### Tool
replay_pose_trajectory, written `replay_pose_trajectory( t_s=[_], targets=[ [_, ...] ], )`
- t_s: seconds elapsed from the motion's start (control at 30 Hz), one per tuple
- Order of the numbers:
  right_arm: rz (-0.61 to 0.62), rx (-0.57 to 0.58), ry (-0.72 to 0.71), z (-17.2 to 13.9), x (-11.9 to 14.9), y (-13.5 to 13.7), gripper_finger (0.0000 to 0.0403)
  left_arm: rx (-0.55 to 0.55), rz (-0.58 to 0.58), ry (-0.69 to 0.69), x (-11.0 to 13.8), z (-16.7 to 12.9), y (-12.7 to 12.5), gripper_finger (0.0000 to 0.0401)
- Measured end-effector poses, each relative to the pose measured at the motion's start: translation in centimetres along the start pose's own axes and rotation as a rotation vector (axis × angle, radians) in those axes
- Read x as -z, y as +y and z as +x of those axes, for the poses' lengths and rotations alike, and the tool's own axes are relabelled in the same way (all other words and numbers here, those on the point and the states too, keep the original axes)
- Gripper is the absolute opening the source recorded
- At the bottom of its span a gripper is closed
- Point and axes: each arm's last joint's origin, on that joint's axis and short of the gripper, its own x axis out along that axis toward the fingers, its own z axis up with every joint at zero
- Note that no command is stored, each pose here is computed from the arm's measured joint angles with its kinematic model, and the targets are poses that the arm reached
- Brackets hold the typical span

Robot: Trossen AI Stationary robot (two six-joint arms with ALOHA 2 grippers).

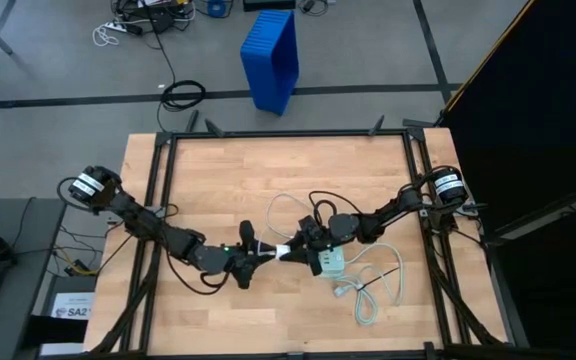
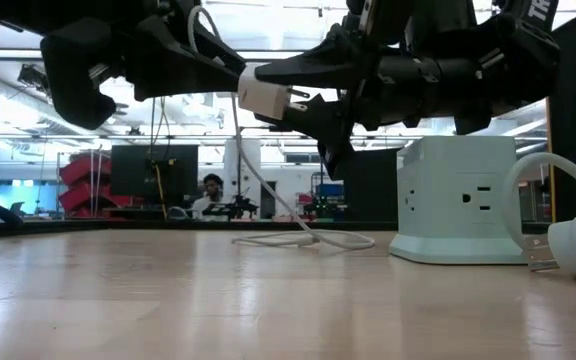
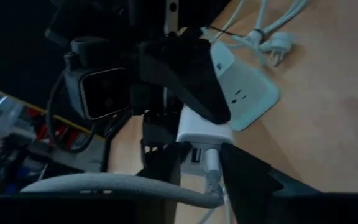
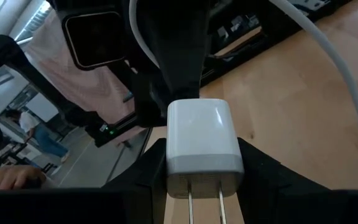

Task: Insert USB
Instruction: Insert the white charger cable into the white charger adapter

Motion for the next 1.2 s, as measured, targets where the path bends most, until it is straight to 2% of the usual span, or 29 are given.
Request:
replay_pose_trajectory(
  t_s=[0.23, 0.53, 0.77, 0.97, 1.2],
  targets=[
    [-0.001, -0.008, -0.005, 0.0, -0.1, 0.1, 0.0111, -0.037, 0.019, 0.018, -0.5, -0.7, -0.5, 0.0155],
    [-0.004, -0.036, 0.011, 0.0, -0.1, 0.2, 0.0111, -0.047, 0.044, 0.049, -0.7, -1.5, -0.8, 0.0157],
    [-0.005, -0.043, 0.021, 0.0, 0.0, 0.2, 0.0111, -0.027, -0.024, 0.102, -0.3, -2.8, 0.3, 0.0157],
    [-0.013, -0.046, 0.026, 0.0, 0.1, 0.2, 0.0111, 0.039, -0.078, 0.042, -0.1, -2.7, 0.3, 0.0157],
    [-0.014, -0.046, 0.027, 0.0, 0.1, 0.2, 0.0111, 0.033, -0.113, 0.047, 0.2, -2.1, 0.9, 0.0152]
  ],
)
